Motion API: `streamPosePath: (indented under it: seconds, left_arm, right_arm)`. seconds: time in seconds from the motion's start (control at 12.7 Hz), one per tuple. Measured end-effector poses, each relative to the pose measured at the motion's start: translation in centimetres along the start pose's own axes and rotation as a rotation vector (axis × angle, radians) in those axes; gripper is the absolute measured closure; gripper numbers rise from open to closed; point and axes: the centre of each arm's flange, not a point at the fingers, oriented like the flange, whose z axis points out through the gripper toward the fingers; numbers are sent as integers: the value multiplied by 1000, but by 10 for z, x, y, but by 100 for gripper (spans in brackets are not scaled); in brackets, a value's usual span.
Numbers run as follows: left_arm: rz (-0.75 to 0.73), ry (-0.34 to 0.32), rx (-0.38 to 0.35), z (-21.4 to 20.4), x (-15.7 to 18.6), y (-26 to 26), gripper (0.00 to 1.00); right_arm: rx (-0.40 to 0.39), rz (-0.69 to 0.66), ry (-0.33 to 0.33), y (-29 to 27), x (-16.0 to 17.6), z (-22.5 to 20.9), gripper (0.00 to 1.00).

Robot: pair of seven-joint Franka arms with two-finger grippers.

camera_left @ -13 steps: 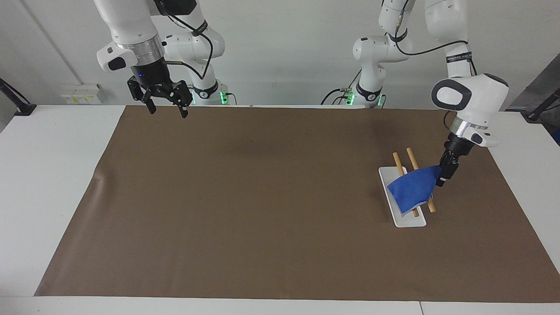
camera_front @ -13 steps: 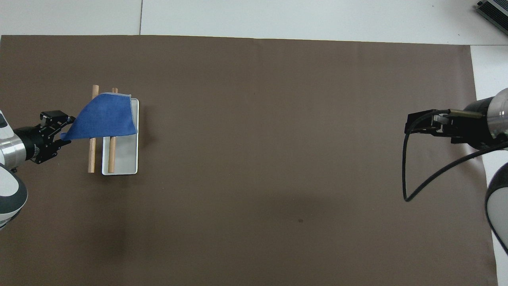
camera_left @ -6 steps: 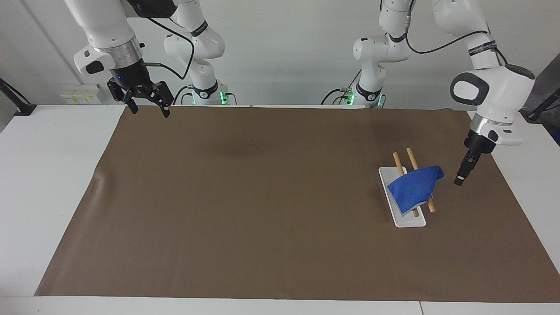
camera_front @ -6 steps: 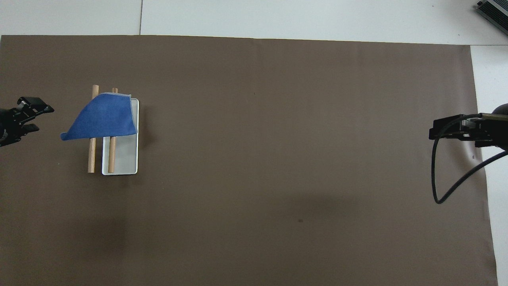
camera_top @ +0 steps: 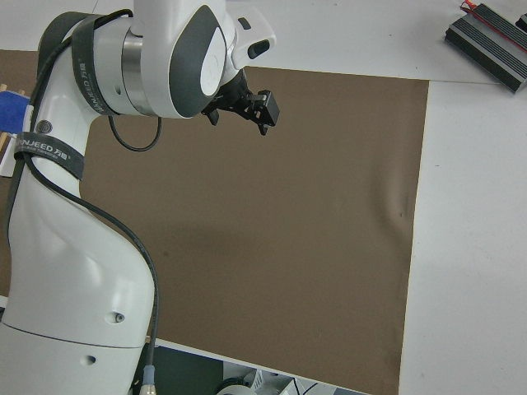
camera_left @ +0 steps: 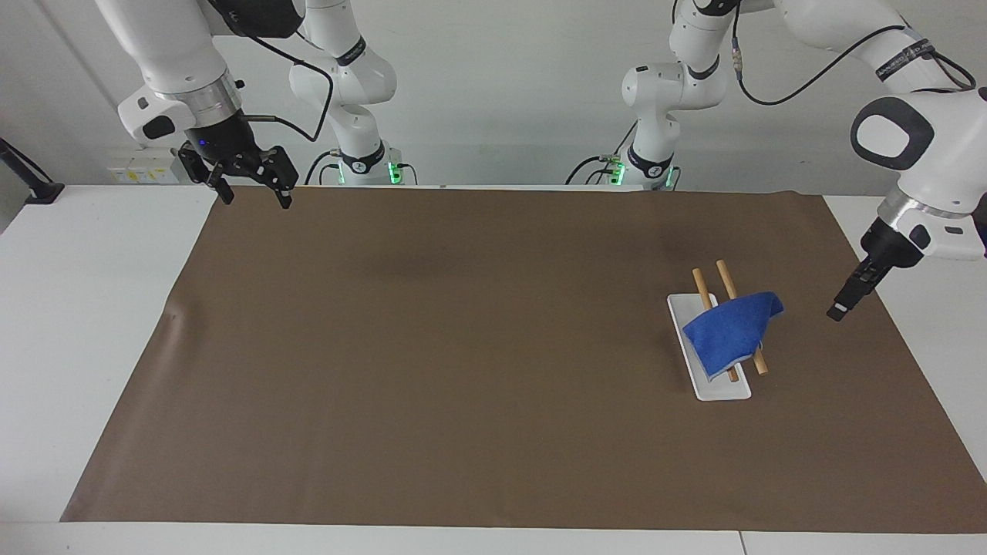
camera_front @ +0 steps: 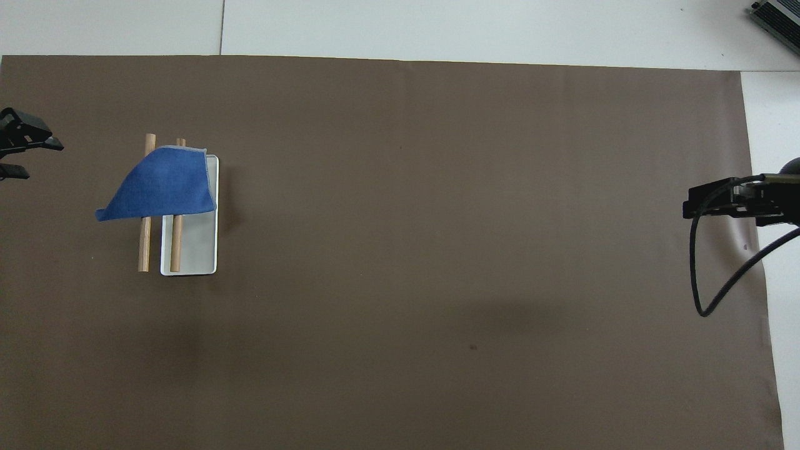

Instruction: Right arm passes towel to left arm to hang

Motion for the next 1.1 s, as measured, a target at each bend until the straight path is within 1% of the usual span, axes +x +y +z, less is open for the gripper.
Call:
streamPosePath:
  seconds: [0.08,0.16,0.31,0.47,0.63,0.86,1.1]
  left_arm:
    - [23,-20,12,4,-5,9,27]
    - [45,-47,21,6,-12,20,27]
    - [82,-95,41,-1,-24,36,29]
    - [142,-120,99,-19,-33,49,30]
    - [211,-127,151,-42,-47,69,30]
    - [280,-137,172,-65,-61,86,31]
    - [461,-120,193,-92,-75,89,30]
  right_arm:
    - [-3,-1,0,0,0,0,0]
    - [-22,-4,2,1,0,0,0]
    - [-52,-8,5,2,0,0,0]
    - [-54,-10,5,2,0,0,0]
    - [-54,-10,6,1,0,0,0]
    - [-54,-10,7,1,0,-1,0]
    - [-53,-11,6,1,0,-1,0]
